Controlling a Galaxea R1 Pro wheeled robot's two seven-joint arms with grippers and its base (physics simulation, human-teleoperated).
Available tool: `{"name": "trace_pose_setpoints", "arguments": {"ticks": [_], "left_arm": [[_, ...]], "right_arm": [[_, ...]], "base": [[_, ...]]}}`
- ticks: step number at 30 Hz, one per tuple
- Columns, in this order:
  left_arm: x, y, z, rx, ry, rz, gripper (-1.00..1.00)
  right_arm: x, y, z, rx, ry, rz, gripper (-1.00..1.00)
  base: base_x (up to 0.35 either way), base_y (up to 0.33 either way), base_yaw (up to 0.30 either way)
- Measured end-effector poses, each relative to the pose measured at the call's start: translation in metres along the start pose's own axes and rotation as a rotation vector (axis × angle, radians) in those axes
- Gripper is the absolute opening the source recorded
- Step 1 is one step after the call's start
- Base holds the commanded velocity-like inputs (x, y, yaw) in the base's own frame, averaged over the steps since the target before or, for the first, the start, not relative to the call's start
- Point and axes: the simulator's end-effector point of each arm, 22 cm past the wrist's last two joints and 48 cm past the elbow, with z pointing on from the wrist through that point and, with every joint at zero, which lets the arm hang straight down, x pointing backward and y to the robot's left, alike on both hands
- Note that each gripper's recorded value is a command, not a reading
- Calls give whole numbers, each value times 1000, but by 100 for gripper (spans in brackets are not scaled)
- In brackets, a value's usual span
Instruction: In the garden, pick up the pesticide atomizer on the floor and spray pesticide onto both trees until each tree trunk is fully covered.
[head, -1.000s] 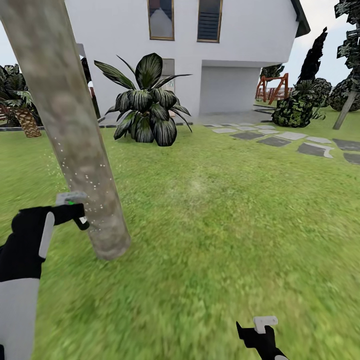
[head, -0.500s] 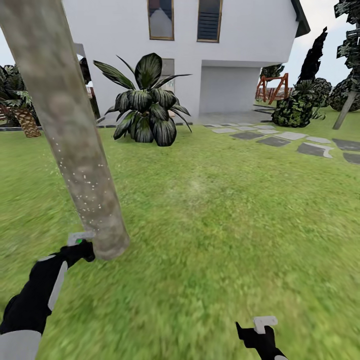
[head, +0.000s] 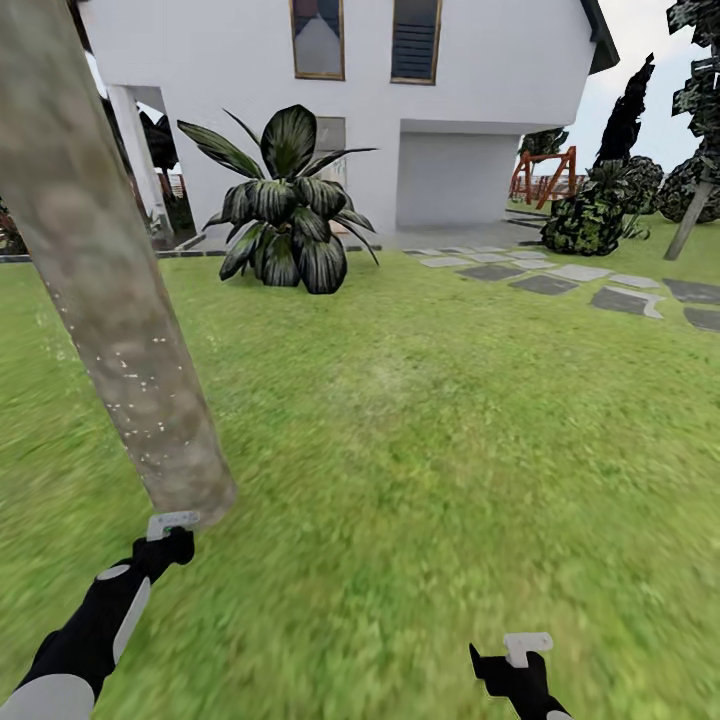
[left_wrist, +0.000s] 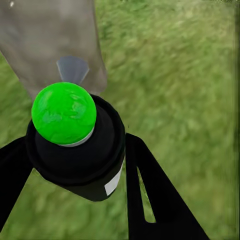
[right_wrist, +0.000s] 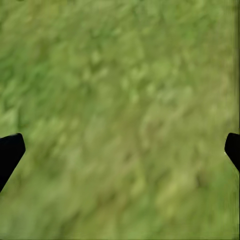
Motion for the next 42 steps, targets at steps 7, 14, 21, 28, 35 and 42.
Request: {"name": "trace_pose_setpoints", "arguments": {"ticks": [7,14,21,28,35,42], "left_arm": [[-1,-3,0,4,-1,3,-100],[-1,-4,0,6,-2,-1,-100],[-1,-4,0,7,-1,0,-100],[-1,-4,0,7,-2,0,-100],[-1,-4,0,7,-2,-2,-100],[3,-6,0,16,5,-8,-100]], "right_arm": [[0,1,0,1,0,1,100],[0,1,0,1,0,0,100],[0,1,0,1,0,0,100],[0,1,0,-1,0,0,100],[0,1,0,0,0,0,100],[0,1,0,-1,0,0,100]], "base": [[171,-231,192],[170,-233,247],[170,-232,242],[169,-233,18],[170,-233,0],[171,-232,0]]}}
